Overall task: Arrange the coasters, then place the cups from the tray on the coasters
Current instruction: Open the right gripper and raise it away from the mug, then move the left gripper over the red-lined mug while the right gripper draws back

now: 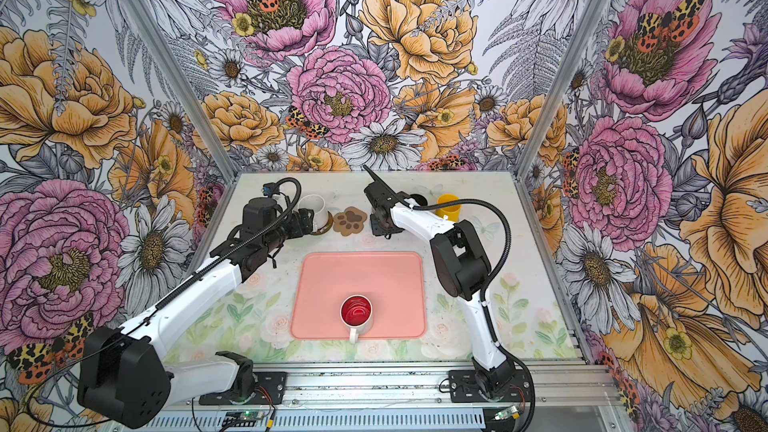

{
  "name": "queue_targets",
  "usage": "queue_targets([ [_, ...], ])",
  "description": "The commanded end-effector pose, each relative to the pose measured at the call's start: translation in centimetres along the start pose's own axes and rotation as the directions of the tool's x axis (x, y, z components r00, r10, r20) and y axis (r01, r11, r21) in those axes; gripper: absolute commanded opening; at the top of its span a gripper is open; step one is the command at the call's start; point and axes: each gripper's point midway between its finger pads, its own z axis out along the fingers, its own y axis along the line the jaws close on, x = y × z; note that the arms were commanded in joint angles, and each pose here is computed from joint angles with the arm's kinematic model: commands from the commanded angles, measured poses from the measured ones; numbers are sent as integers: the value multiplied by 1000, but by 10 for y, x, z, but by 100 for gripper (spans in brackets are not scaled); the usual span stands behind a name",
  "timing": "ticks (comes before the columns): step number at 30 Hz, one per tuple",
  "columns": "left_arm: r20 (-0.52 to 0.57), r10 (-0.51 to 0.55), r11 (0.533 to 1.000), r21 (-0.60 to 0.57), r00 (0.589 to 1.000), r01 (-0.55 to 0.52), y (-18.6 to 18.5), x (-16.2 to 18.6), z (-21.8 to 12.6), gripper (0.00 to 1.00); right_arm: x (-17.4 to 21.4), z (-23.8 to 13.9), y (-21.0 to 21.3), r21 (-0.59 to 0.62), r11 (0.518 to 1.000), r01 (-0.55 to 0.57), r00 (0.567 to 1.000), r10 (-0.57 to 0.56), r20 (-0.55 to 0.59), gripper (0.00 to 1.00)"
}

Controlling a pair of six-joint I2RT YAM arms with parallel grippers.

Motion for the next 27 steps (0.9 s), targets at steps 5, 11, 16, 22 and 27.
queue_targets([
  [5, 6, 1, 1000, 1, 1000, -1, 3, -1, -5, 86, -31, -64, 1, -38, 999, -13, 989, 18, 148, 51],
  [11, 3, -5, 1000, 2, 1000, 5, 4, -1, -5, 86, -45, -118, -7, -29, 999, -20, 966, 27, 257, 54],
  [16, -7, -9, 1000, 10, 1000, 10, 2, 1, -4, 86, -49, -171, -17, -6, 999, -48, 928, 47, 369, 55],
  [22, -33, -6, 999, 38, 999, 7, -8, 4, -4, 85, -38, -222, -26, -74, 988, -139, 840, 157, 520, 57],
  [27, -87, 61, 995, 88, 994, -54, -34, 15, -12, 82, -16, -237, -35, -183, 952, -245, 756, 305, 580, 57],
])
